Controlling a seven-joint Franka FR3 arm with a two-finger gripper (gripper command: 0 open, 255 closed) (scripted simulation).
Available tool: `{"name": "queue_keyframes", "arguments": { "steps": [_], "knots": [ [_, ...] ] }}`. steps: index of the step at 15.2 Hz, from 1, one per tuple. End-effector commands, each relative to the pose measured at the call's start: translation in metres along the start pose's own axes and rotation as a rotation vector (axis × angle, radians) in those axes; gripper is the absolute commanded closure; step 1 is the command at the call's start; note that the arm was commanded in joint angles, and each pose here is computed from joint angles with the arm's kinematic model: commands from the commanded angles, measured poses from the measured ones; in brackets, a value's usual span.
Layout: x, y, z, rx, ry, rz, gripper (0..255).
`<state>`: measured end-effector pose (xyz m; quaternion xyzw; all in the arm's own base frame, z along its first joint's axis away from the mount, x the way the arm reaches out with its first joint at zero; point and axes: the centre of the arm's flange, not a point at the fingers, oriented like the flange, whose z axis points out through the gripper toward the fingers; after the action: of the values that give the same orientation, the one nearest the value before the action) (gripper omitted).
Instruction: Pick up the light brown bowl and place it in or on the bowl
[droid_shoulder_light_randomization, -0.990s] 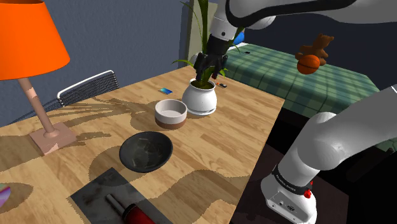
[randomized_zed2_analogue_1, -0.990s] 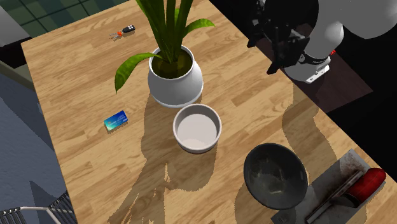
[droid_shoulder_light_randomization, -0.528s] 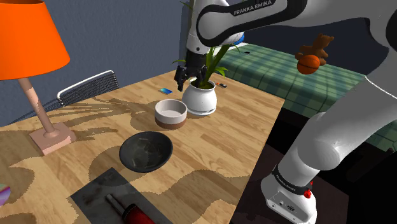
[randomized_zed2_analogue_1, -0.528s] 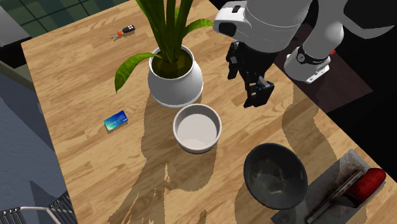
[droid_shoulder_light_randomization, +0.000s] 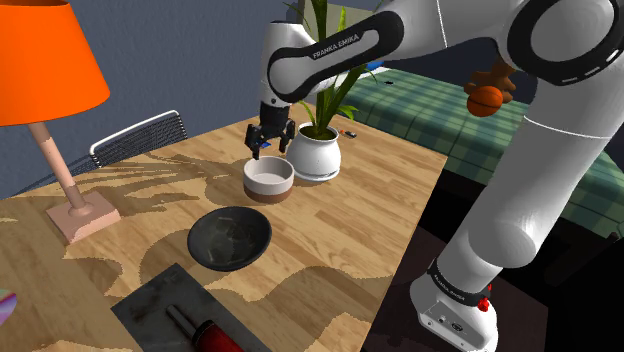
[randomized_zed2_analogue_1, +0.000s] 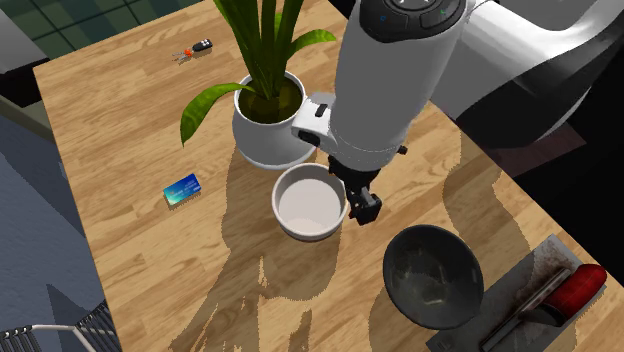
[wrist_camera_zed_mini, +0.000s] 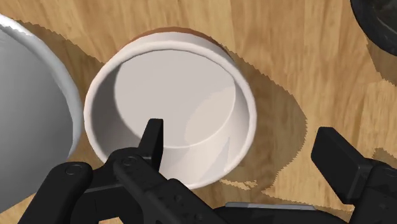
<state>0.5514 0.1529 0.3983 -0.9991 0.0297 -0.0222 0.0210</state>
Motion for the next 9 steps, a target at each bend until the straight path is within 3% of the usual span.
{"name": "queue_keyframes", "arguments": {
  "steps": [1,7,9],
  "knots": [
    [0.015,-0.010,0.020,-0.007,-0.007,0.000,0],
    [0.061,-0.038,0.078,-0.027,-0.028,-0.002,0],
    [0.060,-0.037,0.089,-0.027,-0.028,-0.002,0]
  ]
}}
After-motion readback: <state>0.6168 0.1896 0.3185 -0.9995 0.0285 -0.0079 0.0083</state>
